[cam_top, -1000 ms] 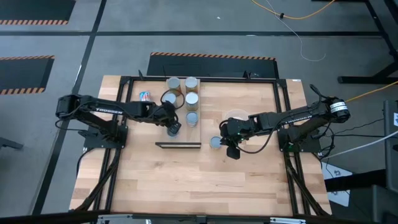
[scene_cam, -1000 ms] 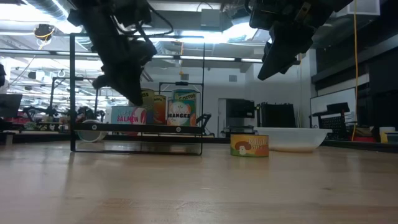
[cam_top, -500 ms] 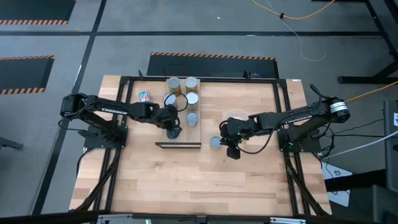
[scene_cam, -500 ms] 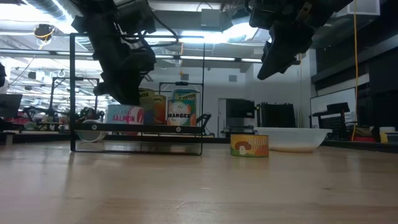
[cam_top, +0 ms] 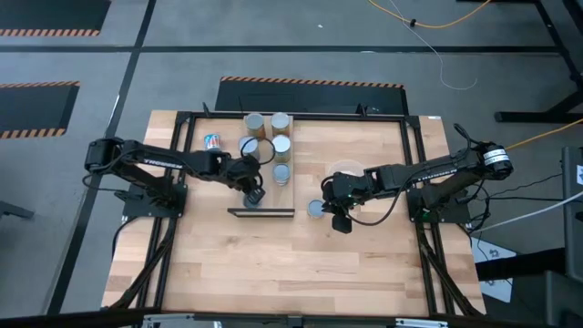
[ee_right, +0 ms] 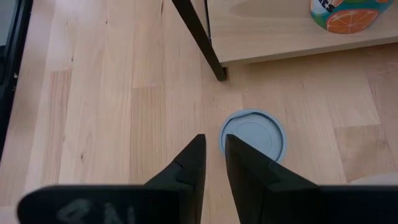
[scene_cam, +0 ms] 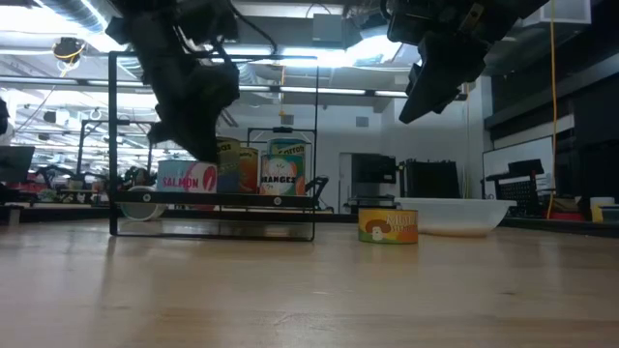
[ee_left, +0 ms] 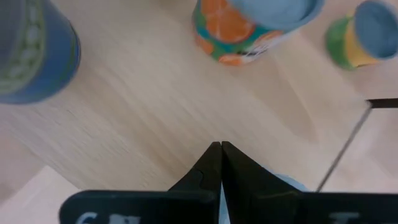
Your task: Pick and place cans onto a shelf
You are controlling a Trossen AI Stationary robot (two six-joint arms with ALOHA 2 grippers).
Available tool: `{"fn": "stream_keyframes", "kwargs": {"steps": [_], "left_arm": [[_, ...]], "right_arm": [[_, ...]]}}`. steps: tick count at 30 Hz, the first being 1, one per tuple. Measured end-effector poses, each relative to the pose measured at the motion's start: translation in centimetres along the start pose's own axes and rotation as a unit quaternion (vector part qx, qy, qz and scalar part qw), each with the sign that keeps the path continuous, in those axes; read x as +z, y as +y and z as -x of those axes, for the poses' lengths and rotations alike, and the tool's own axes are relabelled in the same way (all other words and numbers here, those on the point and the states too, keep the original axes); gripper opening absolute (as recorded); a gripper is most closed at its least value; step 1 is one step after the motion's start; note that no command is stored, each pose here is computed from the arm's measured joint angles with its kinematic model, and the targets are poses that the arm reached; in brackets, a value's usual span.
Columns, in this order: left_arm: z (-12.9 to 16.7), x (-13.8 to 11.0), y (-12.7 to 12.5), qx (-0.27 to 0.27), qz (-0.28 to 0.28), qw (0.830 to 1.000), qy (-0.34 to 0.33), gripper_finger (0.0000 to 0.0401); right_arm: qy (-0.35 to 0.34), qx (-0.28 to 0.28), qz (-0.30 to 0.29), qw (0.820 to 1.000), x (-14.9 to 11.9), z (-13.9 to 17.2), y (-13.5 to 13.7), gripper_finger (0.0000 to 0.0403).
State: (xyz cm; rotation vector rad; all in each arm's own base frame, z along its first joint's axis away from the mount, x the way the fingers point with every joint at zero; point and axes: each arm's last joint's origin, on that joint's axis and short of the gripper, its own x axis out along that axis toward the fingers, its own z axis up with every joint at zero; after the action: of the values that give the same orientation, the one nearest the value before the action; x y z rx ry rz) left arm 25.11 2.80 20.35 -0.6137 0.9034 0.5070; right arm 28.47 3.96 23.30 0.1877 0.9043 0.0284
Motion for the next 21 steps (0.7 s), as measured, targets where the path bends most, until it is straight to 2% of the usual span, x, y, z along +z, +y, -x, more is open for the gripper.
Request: {"fn": "stream_keyframes", "kwargs": {"steps": [8, 14, 18, 21], "left_arm": [[4.4, 0.5, 0.3, -0.044, -0.04, 0.996, -0.065, 0.0005], [8.2, 0.3, 1.6, -0.062, -0.06, 0.99, -0.112, 0.0002], [10.3, 0.2, 2.7, -0.048, -0.051, 0.985, -0.158, 0.0014], [11.6, 0.0, 3.4, -0.036, -0.068, 0.98, -0.186, 0.0031]], "right_arm": [[0.0, 0.0, 0.001, 1.0, 0.0, 0.0, 0.0, 0.0066], [-0.003, 0.001, 0.0, 1.0, 0.1, 0.0, 0.0, 0.0066], [-0.007, 0.002, 0.001, 1.0, 0.2, 0.0, 0.0, 0.0071], [-0.011, 0.002, 0.0, 1.0, 0.2, 0.0, 0.0, 0.009]]}}
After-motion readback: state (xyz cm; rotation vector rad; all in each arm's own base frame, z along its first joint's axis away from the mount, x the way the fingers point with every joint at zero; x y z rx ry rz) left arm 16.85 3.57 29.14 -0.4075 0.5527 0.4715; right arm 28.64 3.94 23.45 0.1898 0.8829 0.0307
